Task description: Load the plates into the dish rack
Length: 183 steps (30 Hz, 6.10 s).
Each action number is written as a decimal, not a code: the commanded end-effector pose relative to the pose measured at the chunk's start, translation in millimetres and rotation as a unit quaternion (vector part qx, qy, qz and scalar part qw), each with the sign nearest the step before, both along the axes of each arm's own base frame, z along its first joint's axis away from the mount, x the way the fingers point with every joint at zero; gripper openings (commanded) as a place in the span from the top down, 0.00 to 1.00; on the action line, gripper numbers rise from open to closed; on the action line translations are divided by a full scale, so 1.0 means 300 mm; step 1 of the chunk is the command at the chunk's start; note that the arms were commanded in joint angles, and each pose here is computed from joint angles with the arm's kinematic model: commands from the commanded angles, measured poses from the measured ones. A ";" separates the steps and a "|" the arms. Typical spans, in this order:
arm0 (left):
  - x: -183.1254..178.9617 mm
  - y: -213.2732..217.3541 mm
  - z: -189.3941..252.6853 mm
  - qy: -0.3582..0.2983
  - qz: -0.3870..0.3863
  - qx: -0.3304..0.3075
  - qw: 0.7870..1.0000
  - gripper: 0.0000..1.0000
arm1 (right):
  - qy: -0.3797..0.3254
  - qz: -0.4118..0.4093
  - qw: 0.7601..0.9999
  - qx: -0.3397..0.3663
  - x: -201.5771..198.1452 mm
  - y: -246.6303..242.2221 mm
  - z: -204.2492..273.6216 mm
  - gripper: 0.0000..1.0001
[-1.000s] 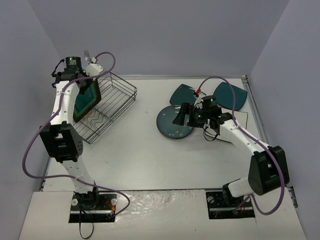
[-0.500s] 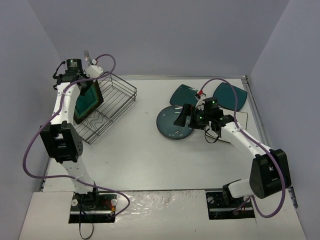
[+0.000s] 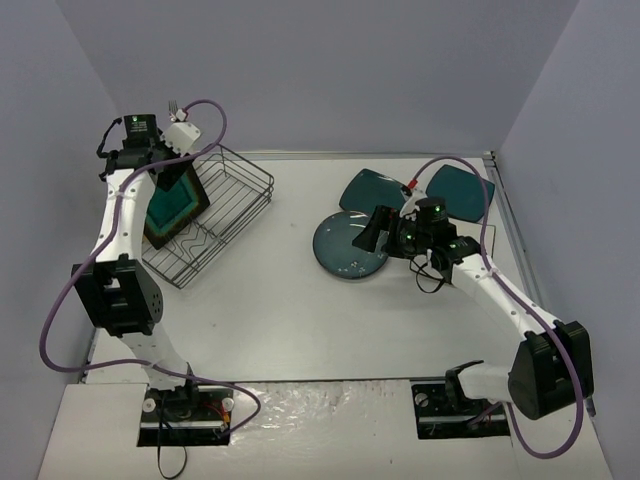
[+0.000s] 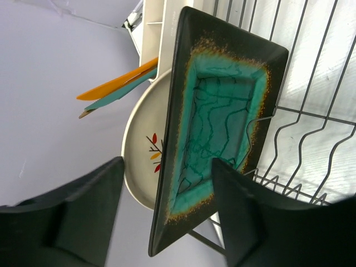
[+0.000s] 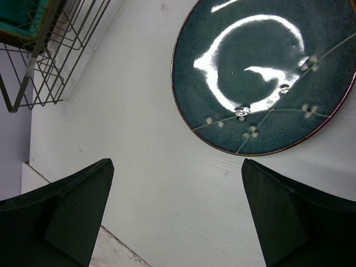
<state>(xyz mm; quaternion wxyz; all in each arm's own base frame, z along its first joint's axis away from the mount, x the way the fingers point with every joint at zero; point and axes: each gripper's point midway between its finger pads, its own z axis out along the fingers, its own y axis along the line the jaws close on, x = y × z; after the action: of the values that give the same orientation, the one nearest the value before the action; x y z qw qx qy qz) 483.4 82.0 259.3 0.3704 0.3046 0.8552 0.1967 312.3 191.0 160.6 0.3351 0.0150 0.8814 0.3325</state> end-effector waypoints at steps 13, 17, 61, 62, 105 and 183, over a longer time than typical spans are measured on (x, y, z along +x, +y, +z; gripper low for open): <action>-0.277 -0.190 0.448 -0.191 0.129 -0.206 0.951 0.03 | -0.037 -0.153 0.987 -0.003 0.011 -0.193 0.039 0.03; -0.401 -0.285 0.403 -0.167 0.173 -0.326 0.914 0.03 | -0.023 -0.147 0.989 -0.004 0.006 -0.203 0.004 0.04; -0.738 -0.716 -0.041 0.074 0.123 -0.539 0.830 0.03 | 0.107 -0.155 0.981 0.036 0.192 -0.101 -0.523 0.93; -0.742 -0.723 -0.045 0.077 0.122 -0.544 0.827 0.03 | 0.108 -0.152 0.982 0.036 0.187 -0.099 -0.525 0.98; -0.567 -1.161 0.011 0.147 0.067 -0.713 0.682 0.22 | -0.111 0.060 0.930 0.346 -0.038 0.091 0.423 1.00; -0.020 -0.026 0.245 -0.071 -0.003 0.020 0.997 1.00 | -0.080 0.009 0.995 0.062 0.067 -0.058 0.134 0.01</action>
<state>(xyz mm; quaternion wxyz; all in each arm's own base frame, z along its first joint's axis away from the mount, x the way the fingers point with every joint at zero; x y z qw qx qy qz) 459.2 60.7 259.1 0.3296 0.3025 0.8801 0.1591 317.3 168.3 172.4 0.3586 0.0200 0.8573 0.3688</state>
